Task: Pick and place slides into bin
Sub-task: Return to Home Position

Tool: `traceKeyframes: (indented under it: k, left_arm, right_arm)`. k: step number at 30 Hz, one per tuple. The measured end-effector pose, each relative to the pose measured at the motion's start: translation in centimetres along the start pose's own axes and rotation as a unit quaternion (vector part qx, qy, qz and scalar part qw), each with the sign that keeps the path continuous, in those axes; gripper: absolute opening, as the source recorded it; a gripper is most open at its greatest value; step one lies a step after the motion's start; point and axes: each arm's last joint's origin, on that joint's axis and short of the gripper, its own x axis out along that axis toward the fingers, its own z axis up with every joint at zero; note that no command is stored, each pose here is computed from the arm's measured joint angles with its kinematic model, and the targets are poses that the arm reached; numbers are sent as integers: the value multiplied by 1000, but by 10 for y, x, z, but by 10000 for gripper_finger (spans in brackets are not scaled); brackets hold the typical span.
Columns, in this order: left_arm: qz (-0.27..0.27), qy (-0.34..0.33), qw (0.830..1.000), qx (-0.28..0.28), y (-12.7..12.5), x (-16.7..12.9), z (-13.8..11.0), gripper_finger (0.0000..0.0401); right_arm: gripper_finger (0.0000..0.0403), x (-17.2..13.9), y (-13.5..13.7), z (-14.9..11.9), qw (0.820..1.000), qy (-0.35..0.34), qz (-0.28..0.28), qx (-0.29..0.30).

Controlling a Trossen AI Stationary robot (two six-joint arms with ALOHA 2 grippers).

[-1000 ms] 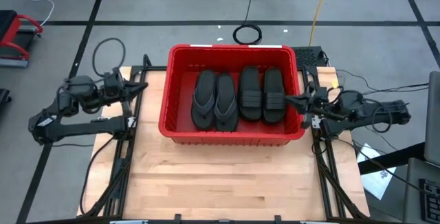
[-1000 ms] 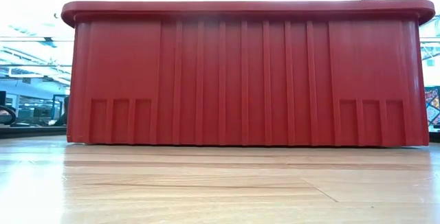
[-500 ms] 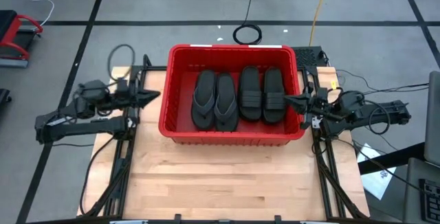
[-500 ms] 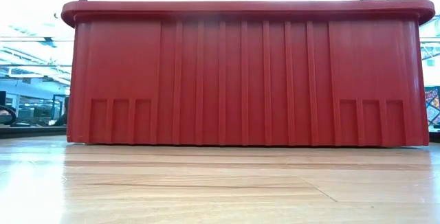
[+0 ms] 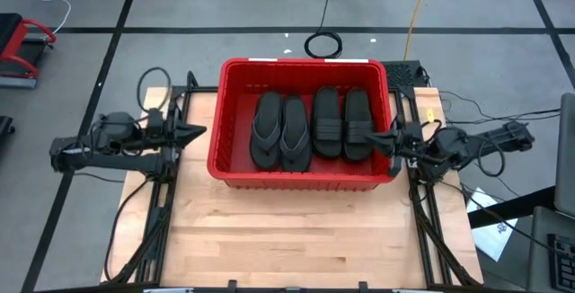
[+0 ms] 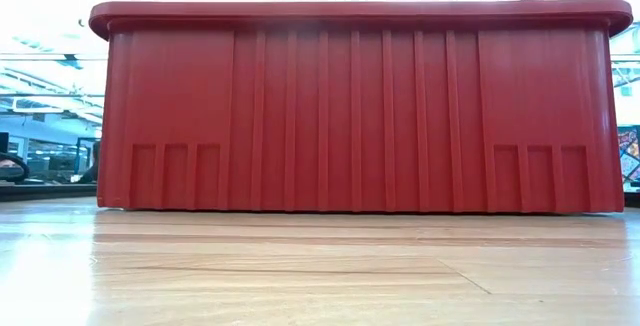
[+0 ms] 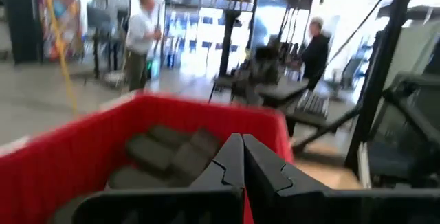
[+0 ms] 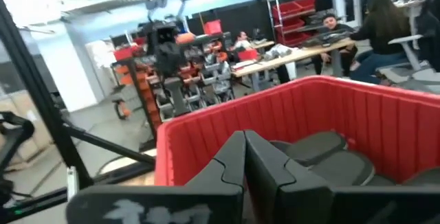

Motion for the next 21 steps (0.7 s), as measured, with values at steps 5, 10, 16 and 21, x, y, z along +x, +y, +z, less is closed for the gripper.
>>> traceKeyframes:
  k: [5, 10, 16, 21]
  left_arm:
    - [-22, -12, 999, 25, -3, 0, 3, 0]
    - [-14, 42, 999, 5, -4, 3, -8, 0]
    - [14, 22, 998, 59, -3, 0, -4, 0]
    - [18, 47, 998, 28, 1, -4, -31, 0]
  right_arm:
    - [0, 1, 4, -3, 1000, 9, -2, -7]
    - [0, 1, 6, -4, 1000, 8, 6, -3]
    - [0, 0, 9, -5, 1000, 13, 15, -20]
    - [0, 0, 9, -5, 999, 13, 17, -32]
